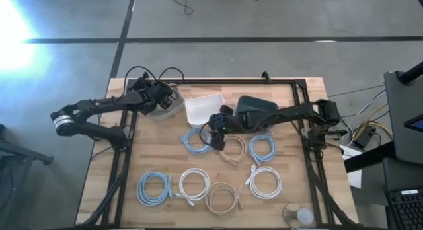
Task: Sort HDMI cables
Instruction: Put the top left light blue HDMI cable into the blue bin
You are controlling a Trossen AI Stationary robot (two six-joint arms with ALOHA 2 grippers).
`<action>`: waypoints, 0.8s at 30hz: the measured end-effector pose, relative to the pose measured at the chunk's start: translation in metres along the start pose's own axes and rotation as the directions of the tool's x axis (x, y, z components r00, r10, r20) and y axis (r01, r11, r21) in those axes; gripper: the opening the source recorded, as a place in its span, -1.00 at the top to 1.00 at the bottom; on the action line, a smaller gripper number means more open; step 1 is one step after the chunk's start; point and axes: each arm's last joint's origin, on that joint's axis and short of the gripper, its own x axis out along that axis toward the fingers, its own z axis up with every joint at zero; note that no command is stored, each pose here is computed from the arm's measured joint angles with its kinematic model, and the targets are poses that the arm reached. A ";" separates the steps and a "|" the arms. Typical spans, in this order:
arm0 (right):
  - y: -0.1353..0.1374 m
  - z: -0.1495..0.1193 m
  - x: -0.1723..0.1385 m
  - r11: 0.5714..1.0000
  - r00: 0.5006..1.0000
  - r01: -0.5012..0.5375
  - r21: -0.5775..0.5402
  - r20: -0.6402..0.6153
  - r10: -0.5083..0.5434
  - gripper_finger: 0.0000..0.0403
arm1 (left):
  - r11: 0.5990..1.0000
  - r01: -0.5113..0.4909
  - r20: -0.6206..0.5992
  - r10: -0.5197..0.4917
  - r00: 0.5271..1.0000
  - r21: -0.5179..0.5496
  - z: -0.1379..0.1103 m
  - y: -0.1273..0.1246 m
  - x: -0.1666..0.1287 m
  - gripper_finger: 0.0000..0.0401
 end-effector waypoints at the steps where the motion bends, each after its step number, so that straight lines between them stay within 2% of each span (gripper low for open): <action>1: 0.002 0.001 0.004 0.999 1.000 -0.016 0.029 -0.009 0.016 0.08 | 1.000 0.023 0.008 -0.023 1.000 -0.003 0.001 0.001 -0.003 -0.04; 6: 0.007 0.005 0.019 0.985 0.996 -0.001 0.175 -0.088 0.016 0.08 | 0.991 0.129 0.078 -0.125 0.989 -0.046 0.006 0.008 -0.018 -0.04; 10: 0.009 0.003 0.032 0.939 0.987 0.058 0.339 -0.164 -0.002 0.08 | 0.987 0.147 0.113 -0.139 0.984 -0.068 0.006 0.014 -0.025 -0.04; 17: 0.016 -0.010 0.064 0.907 0.967 0.123 0.403 -0.254 -0.019 0.08 | 0.982 0.153 0.127 -0.139 0.982 -0.107 0.005 0.017 -0.028 -0.04; 24: 0.017 -0.016 0.073 0.853 0.961 0.154 0.499 -0.275 -0.013 0.09 | 0.982 0.153 0.127 -0.139 0.982 -0.108 0.005 0.017 -0.028 -0.04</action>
